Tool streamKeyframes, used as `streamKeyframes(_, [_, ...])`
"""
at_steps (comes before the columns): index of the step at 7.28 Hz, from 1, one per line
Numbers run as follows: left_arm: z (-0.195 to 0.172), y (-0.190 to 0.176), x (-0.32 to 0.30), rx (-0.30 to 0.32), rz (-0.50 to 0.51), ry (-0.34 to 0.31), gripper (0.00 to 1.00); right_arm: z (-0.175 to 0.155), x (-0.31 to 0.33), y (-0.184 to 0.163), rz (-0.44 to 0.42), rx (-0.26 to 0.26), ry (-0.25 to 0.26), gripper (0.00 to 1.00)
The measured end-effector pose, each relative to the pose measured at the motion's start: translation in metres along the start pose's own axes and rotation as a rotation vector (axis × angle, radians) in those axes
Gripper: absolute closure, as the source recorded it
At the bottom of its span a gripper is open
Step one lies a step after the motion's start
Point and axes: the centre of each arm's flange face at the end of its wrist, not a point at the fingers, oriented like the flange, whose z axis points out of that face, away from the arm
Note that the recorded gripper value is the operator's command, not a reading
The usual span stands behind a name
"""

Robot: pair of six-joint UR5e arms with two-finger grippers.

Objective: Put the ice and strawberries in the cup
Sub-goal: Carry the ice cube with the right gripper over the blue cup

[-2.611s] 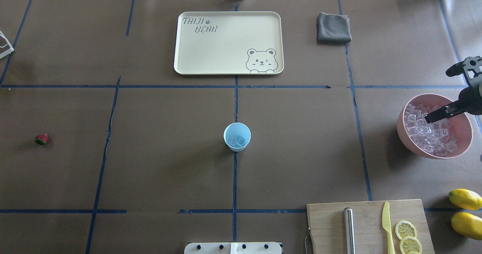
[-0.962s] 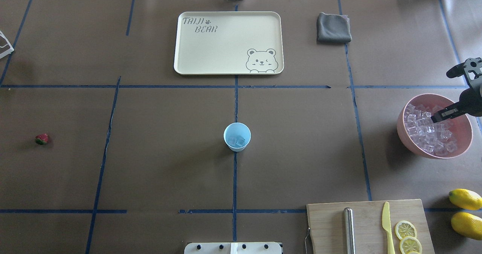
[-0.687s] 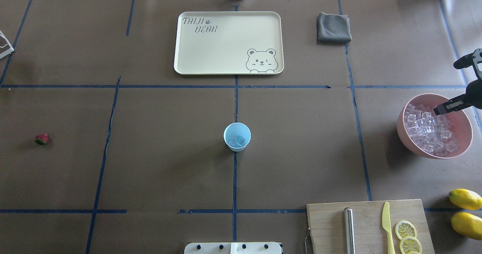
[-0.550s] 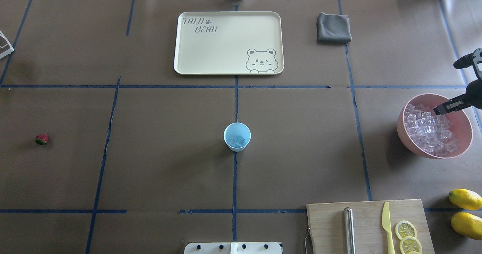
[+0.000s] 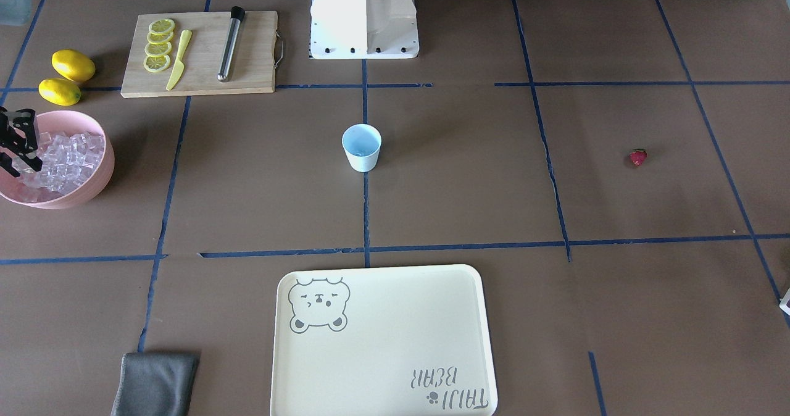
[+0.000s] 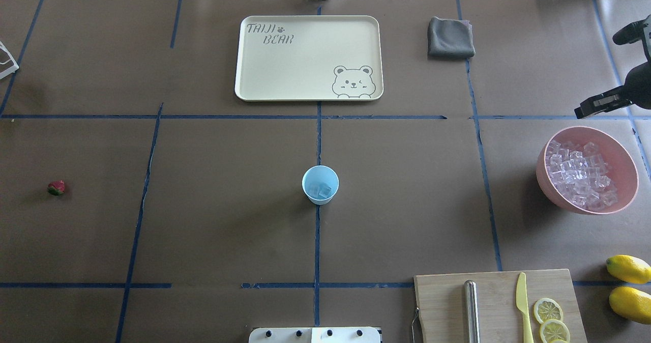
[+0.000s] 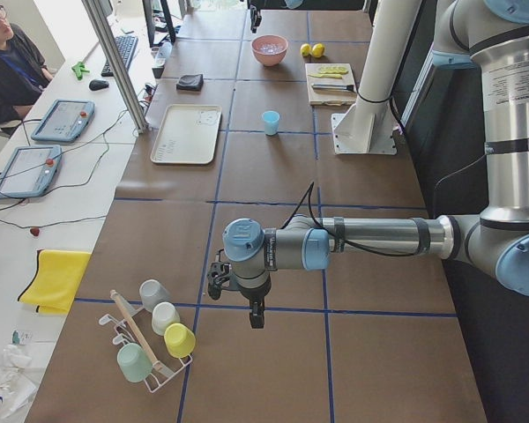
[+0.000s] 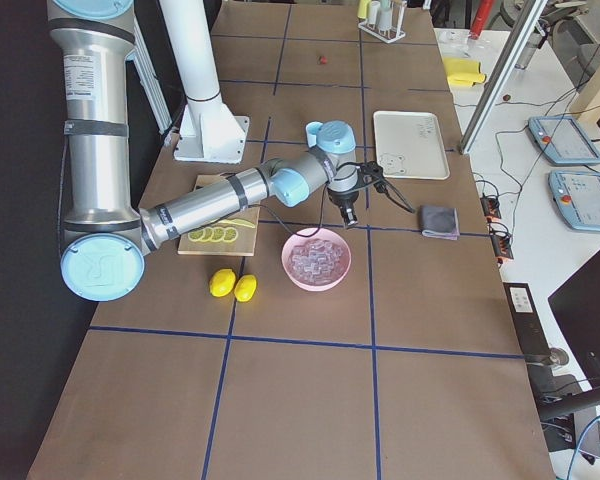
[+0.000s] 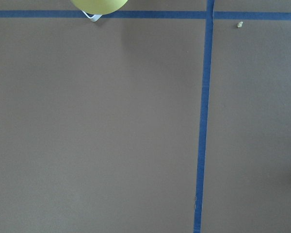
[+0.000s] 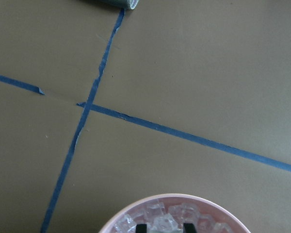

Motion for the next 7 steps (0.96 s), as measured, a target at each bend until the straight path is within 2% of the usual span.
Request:
streamKeyframes(2, [0.0,0.0,0.0,-0.002,-0.001,0.0,0.0,0.009,-0.091,-0.035,0.059,-0.019,-0.045,1.0])
streamKeyframes(4, [0.0,0.0,0.0,-0.002,-0.002,0.0,0.0,0.019,-0.218,-0.055,0.123,-0.016,-0.047,1.0])
streamKeyframes(7, [0.0,0.0,0.001,0.001,0.002,0.0,0.0,0.034,-0.369,-0.029,0.178,0.012,-0.07,1.0])
